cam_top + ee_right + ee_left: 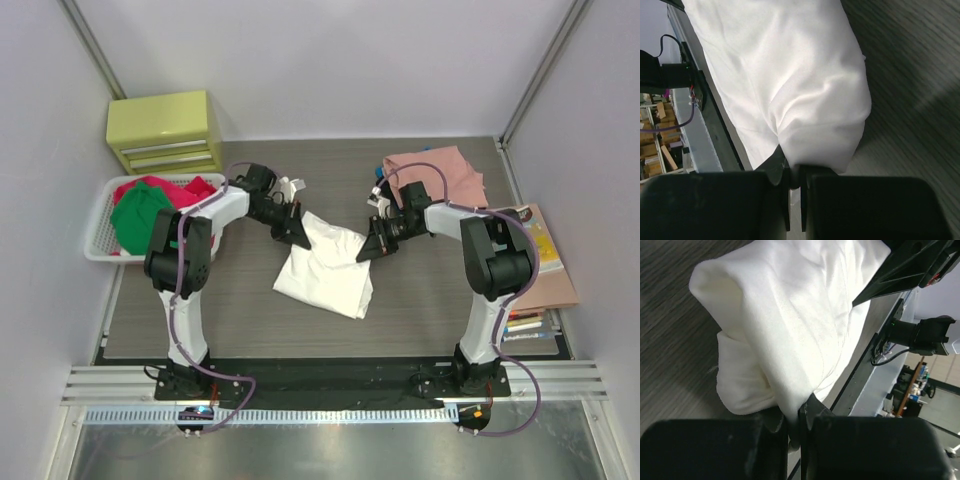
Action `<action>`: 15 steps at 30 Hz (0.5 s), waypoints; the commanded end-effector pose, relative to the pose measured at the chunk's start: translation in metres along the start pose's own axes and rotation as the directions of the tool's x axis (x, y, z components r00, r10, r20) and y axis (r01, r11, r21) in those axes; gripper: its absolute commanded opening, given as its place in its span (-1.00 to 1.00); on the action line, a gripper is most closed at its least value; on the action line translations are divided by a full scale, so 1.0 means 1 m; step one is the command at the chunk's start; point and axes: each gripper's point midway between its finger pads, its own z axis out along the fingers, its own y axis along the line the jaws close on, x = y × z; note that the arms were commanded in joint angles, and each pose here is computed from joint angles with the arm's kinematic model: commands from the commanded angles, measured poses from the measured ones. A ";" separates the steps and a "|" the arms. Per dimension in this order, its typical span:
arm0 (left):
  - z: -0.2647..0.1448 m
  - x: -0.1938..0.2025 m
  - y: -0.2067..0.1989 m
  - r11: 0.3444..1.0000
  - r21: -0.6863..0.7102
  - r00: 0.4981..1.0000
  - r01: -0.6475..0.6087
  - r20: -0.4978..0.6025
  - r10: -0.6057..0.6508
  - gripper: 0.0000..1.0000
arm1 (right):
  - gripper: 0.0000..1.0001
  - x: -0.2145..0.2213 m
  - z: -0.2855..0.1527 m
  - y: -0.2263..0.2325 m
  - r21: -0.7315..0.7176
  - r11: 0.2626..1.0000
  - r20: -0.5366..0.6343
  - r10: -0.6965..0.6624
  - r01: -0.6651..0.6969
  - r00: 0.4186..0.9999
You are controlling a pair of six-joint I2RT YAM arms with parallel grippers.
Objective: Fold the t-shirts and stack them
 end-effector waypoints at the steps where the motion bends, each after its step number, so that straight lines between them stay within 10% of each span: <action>1: -0.020 -0.010 -0.027 0.991 -0.017 0.989 -0.133 0.056 0.134 -0.99 | -0.97 -0.010 -0.014 0.037 -0.063 0.994 0.028 -0.091 0.092 0.995; 15: -0.039 -0.010 -0.071 0.943 -0.079 0.938 -0.324 0.100 0.331 -1.00 | -0.98 -0.017 -0.050 0.096 -0.103 0.955 0.098 -0.268 0.278 0.958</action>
